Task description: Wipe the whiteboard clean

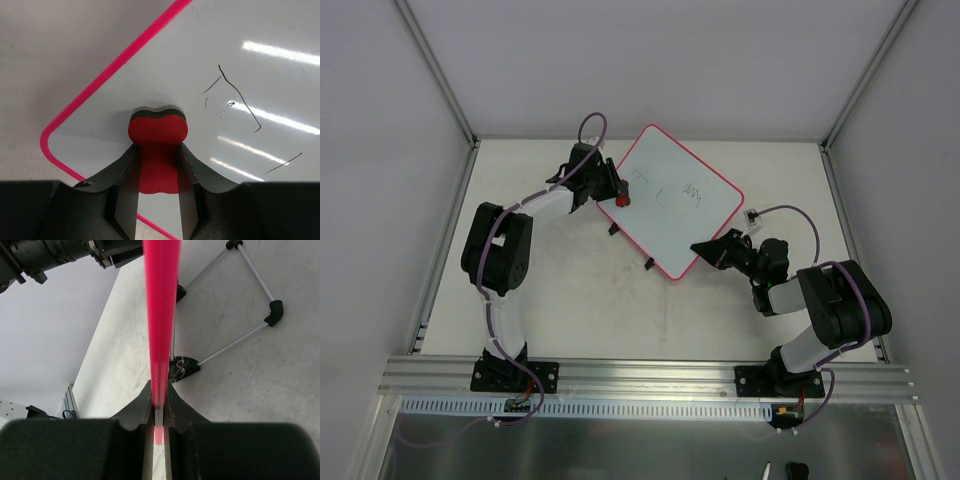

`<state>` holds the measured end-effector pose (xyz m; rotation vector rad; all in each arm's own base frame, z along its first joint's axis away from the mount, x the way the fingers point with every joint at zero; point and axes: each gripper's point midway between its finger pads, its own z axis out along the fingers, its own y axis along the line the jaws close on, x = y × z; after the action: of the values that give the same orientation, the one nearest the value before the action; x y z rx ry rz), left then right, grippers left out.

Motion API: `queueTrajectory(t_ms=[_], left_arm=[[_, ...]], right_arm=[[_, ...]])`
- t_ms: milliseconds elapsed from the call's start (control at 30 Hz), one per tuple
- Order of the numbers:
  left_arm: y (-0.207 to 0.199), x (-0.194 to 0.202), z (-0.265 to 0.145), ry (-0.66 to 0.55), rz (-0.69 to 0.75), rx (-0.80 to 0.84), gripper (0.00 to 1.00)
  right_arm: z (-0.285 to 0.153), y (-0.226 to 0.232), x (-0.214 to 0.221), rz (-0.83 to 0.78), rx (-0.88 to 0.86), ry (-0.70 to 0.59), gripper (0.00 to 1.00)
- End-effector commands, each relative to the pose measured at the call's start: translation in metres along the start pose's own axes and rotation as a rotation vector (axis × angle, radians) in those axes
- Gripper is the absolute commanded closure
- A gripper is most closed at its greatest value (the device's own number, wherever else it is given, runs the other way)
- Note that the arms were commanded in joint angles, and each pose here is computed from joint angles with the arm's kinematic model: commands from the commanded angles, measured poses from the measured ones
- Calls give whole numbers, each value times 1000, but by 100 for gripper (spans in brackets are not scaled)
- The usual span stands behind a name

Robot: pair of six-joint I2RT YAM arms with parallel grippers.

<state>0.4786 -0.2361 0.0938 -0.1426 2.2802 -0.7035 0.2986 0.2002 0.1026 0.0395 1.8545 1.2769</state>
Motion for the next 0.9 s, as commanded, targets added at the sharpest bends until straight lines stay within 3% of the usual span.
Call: queueTrajectory(t_ms=[0,500,867], left_arm=[[-2,-6,11,12,4,-7,82],[-31,-47,11,-49,129,74,81],[-26,-66,15,-67,203,100,80]], right_arm=[[1,52,-38,-214,-203,-134,100],[3,51,-35,-208,-207,-120,100],[4,49,-32,-211,-210,-105,100]])
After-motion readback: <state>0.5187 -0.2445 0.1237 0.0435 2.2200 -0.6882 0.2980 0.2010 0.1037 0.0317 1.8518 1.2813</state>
